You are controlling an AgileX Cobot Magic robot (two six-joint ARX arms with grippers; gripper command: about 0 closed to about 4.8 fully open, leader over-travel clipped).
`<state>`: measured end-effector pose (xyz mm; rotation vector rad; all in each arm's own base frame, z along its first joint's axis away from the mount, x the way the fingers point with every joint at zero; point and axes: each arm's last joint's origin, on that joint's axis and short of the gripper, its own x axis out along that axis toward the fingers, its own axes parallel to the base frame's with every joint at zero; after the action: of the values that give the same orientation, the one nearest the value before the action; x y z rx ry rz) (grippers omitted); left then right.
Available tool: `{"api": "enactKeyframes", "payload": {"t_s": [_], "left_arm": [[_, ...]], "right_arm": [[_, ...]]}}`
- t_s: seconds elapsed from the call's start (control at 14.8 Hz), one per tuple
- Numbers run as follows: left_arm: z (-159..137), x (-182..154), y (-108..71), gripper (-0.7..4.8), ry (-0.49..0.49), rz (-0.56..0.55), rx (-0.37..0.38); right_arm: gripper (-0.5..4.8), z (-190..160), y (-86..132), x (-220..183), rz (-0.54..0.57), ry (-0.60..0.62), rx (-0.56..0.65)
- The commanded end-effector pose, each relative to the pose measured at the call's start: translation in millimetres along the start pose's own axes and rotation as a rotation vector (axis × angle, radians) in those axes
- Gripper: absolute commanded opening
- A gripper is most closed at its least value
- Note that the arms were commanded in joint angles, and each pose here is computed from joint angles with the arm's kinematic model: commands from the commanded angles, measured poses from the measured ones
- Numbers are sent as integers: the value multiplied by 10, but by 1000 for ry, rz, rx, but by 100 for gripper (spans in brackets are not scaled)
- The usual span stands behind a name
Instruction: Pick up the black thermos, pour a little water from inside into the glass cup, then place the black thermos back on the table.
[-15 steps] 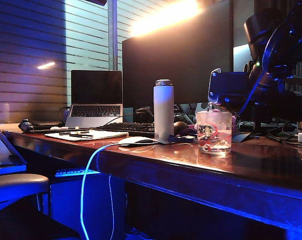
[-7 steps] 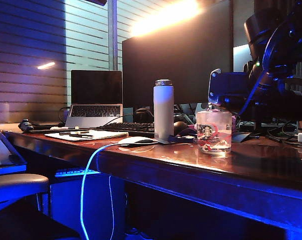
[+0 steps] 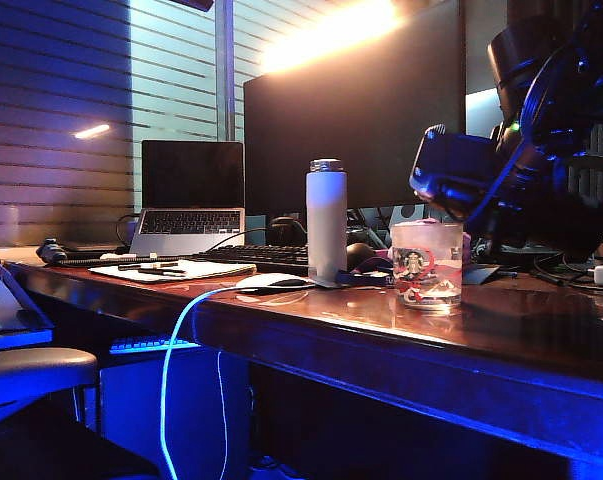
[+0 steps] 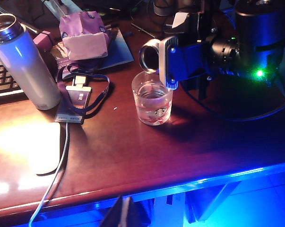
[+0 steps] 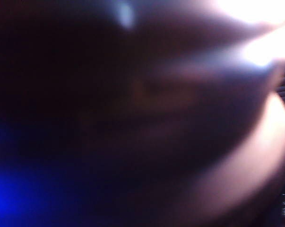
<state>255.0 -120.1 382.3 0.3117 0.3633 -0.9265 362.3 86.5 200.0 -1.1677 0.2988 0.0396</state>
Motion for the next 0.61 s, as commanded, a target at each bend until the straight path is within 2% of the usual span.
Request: {"api": "enactKeyframes", "payload": {"t_s": [0.07,0.41,0.61], "left_arm": [[26,-15,-2,-4,-14,1,2],[26,-15,-2,-4,-15,1,2],[26,-15,-2,-4,-14,1,2]], "right_arm": [[53,66,-125,-18,-60,-58,163],[53,79,-174,-44,-67,-83,509],[53,85,-348,-143,-102,-111,643]]}}
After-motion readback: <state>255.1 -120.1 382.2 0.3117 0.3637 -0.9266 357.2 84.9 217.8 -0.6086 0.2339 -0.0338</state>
